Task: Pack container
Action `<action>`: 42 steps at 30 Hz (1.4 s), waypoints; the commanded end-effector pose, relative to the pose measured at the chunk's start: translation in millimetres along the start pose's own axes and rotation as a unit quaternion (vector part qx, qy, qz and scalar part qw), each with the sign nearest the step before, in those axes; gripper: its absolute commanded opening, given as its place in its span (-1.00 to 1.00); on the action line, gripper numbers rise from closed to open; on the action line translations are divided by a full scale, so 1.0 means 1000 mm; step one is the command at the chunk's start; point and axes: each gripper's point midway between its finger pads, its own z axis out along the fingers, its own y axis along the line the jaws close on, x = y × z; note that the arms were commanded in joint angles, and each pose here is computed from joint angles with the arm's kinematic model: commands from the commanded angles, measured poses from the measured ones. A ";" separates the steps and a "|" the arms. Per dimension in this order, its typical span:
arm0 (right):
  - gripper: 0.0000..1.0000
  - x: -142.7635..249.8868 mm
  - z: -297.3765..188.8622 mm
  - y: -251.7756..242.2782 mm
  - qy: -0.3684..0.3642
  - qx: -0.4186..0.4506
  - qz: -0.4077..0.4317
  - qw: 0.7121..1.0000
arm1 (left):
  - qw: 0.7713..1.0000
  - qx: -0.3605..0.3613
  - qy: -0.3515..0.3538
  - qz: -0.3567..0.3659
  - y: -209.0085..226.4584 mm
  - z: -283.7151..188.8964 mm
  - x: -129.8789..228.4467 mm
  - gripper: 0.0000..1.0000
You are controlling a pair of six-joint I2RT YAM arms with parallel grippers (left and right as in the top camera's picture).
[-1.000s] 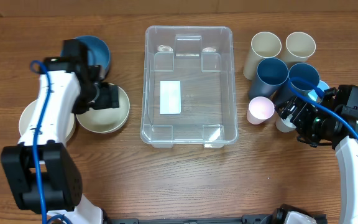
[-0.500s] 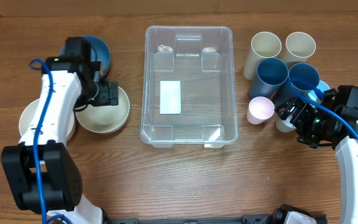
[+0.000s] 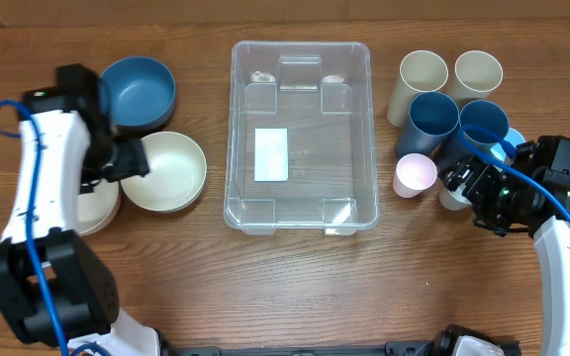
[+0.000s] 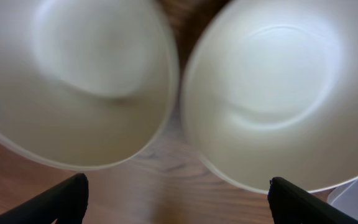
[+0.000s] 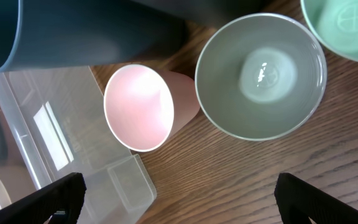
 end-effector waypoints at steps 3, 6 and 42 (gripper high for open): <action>1.00 -0.009 -0.007 0.004 -0.016 -0.002 -0.006 1.000 | 0.992 0.073 -0.011 -0.106 0.047 -0.024 0.002 0.87; 1.00 -0.009 -0.007 0.004 -0.017 -0.002 -0.006 1.000 | 0.985 0.088 -0.008 -0.146 0.073 -0.021 0.004 0.90; 1.00 -0.013 -0.007 -0.003 -0.026 0.019 -0.006 0.999 | 0.977 0.048 -0.091 -0.189 0.156 0.089 -0.011 0.42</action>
